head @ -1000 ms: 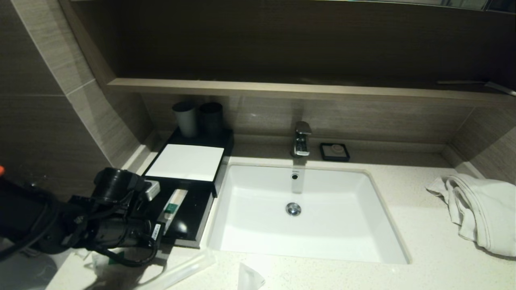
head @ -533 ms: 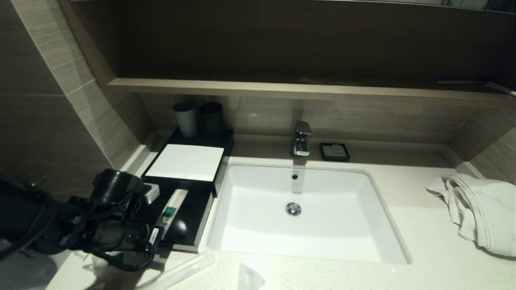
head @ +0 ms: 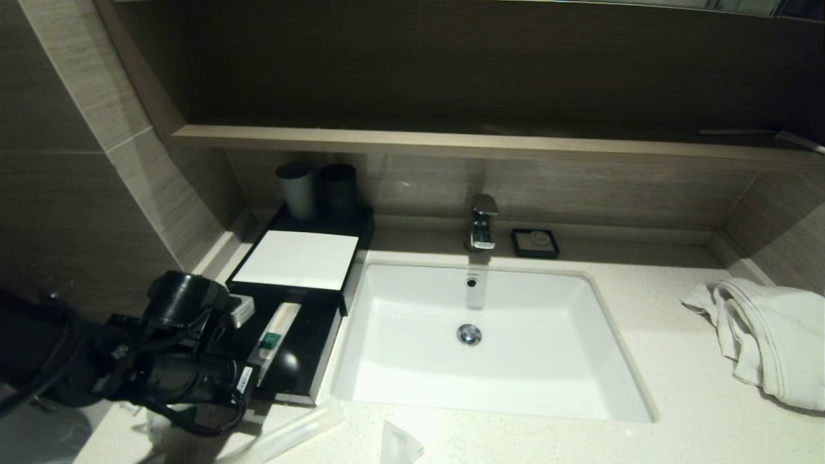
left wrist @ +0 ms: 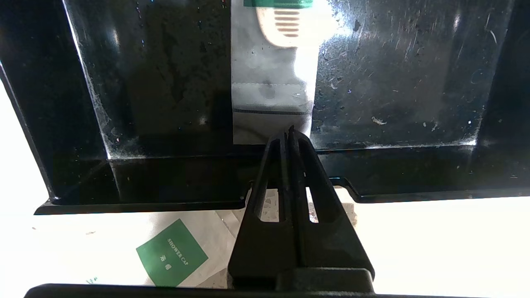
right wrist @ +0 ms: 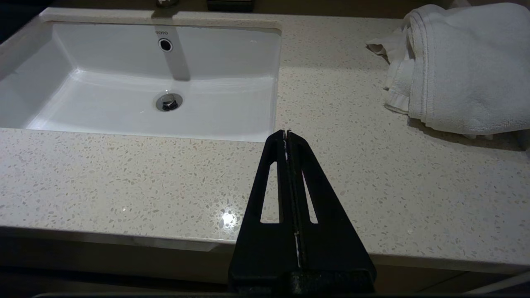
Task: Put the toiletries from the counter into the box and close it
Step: Open the drawer
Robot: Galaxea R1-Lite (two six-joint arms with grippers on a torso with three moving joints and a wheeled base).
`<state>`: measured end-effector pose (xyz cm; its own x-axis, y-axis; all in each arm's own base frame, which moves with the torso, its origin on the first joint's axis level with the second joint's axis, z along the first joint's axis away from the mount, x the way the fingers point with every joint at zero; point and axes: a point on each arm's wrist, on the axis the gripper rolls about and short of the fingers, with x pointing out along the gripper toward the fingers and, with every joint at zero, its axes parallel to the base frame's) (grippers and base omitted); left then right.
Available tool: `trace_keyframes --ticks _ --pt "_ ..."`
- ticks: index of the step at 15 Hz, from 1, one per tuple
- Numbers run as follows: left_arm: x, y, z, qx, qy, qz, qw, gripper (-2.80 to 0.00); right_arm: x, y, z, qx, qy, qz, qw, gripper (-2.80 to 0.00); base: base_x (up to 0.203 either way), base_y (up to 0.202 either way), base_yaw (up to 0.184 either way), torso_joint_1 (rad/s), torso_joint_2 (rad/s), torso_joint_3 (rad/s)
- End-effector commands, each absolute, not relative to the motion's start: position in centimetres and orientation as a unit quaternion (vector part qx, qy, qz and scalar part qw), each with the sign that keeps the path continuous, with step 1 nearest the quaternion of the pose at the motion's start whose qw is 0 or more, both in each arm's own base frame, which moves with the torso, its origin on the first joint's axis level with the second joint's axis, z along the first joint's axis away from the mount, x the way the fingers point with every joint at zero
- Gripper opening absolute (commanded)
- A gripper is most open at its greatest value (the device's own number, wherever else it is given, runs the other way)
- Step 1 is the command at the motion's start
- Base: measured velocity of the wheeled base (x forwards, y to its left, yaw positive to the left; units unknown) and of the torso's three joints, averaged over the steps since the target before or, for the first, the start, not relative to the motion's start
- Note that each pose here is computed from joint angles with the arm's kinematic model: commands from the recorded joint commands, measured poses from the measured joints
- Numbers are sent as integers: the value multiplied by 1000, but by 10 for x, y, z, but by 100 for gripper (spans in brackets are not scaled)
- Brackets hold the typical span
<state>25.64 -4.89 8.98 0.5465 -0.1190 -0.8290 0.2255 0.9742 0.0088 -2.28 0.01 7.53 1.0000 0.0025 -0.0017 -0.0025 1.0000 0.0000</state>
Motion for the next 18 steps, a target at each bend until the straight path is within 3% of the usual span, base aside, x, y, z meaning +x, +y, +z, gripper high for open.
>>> trace_keyframes --ticks 1,5,13,18 --pt "256 -49 90 58 464 -99 879 -280 -23 0 75 0 1 2 1000 -280 0 0 0 0 0 0" --pt "263 -50 101 48 441 -97 891 -280 -23 0 75 0 1 2 1000 -280 0 0 0 0 0 0" --pt "249 -43 159 -4 344 -72 936 -280 -23 0 75 0 1 2 1000 -280 0 0 0 0 0 0" --pt "232 -12 180 1 348 -24 937 -280 -23 0 75 0 1 2 1000 -280 0 0 0 0 0 0"
